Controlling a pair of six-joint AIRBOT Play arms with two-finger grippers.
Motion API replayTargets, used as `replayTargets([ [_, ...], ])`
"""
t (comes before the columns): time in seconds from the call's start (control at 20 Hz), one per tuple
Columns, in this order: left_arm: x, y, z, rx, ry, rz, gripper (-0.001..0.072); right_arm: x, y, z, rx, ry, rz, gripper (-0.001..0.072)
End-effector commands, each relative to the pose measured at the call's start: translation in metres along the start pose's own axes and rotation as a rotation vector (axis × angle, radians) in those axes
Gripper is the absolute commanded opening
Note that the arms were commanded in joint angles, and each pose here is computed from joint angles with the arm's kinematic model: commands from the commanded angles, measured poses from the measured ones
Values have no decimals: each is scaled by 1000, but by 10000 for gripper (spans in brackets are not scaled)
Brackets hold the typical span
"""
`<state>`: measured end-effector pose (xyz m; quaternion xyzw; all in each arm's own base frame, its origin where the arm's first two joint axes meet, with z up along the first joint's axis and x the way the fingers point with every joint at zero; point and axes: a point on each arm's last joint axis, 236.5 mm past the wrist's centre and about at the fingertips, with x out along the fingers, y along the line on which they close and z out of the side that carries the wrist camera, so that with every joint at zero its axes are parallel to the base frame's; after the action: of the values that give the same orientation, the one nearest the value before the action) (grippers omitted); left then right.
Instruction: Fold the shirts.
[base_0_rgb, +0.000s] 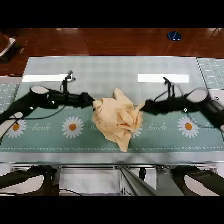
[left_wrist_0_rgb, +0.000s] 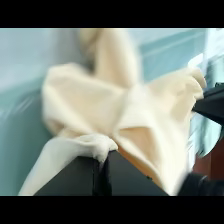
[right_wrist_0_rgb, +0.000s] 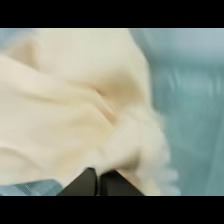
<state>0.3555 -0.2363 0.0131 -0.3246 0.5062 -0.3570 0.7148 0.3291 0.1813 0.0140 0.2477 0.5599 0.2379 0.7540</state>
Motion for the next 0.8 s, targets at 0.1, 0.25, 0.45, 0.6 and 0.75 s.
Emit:
replayTargets([
  [0.1,-154,-149,122,335,-388,-92,24,-208,132,136,-409,-477,-118,19],
  [0.25,-254,-238,135,541,-600,-76,24,-339,204,131,-595,-758,-200,19],
  [0.45,-345,-328,98,802,-830,37,24,-449,239,71,-686,-1034,-298,19],
  [0.6,-380,-351,61,893,-948,207,24,-503,228,22,-660,-1158,-414,19],
  [0.75,-388,-382,14,996,-1013,274,24,-533,224,-21,-641,-1237,-456,19],
])
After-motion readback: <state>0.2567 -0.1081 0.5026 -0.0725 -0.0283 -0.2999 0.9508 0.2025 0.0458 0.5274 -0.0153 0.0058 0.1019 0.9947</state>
